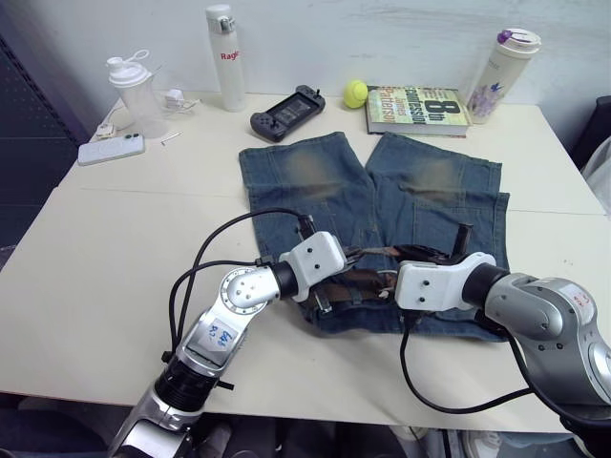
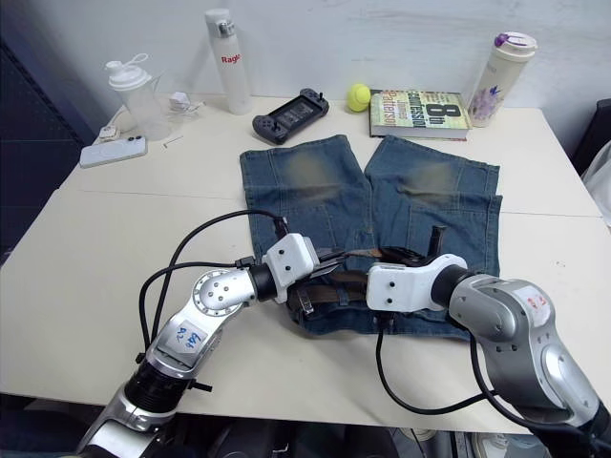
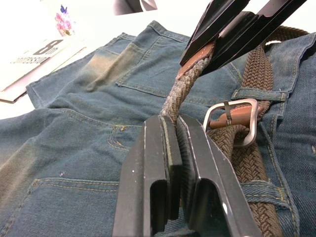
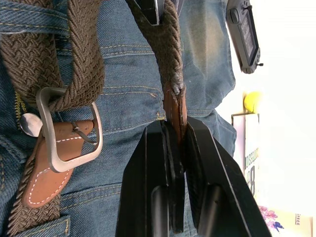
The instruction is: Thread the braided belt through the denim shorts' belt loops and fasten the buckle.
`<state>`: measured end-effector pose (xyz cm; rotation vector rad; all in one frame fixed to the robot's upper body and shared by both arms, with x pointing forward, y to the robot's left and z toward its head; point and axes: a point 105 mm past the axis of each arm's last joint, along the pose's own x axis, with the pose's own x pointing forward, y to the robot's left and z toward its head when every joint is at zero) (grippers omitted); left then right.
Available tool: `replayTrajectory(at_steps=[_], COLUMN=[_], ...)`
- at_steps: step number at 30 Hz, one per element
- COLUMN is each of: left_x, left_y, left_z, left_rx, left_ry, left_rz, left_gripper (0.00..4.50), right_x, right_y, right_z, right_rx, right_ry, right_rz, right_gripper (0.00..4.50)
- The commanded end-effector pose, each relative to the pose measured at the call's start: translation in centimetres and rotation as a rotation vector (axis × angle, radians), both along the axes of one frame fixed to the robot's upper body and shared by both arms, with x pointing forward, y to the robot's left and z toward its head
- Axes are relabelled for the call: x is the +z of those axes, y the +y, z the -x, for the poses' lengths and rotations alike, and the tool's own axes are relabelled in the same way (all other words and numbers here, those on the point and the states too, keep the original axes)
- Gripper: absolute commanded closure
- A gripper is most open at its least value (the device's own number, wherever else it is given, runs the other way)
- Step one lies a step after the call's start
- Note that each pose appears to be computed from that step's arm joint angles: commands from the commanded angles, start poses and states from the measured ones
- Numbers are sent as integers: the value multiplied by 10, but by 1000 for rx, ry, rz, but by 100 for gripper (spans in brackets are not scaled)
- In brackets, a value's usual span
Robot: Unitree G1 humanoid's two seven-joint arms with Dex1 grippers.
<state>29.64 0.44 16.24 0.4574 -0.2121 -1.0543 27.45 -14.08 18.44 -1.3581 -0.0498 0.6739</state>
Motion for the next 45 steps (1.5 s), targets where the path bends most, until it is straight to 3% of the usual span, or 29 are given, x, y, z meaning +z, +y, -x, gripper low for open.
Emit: replayTrajectory(at_steps=[1, 2, 3, 9, 15, 18, 22, 27, 34, 45], left_x=[12, 12, 12, 12, 18, 21, 19, 24, 41, 58], left_y=[0, 1, 1, 14, 31, 33, 29, 21, 23, 42], left_z=[0, 0, 0, -6, -8, -7, -5, -2, 0, 4], left_rx=[0, 3, 5, 47, 46, 26, 8, -18, -78, -119], left_ry=[-48, -46, -44, 14, 129, 162, 172, 177, 196, 255], left_rz=[28, 30, 31, 110, 273, 321, 319, 347, 416, 463], left_gripper=[448, 448, 450, 450, 450, 450, 450, 450, 450, 450], right_x=[9, 11, 11, 9, -2, 6, 9, -14, -60, -93], right_y=[6, 7, 7, -15, -34, -28, -13, 10, -1, -3], right_z=[6, 7, 7, 7, 14, 11, 13, 24, 17, 23], right_rx=[18, 15, 13, -112, -259, -292, -272, -279, -486, -562], right_ry=[-28, -27, -27, 19, 148, 190, 272, 444, 501, 555], right_rz=[-45, -67, -81, -165, -405, -653, -824, -883, -848, -778], right_gripper=[450, 450, 358, 87, 87, 87, 208, 439, 446, 446])
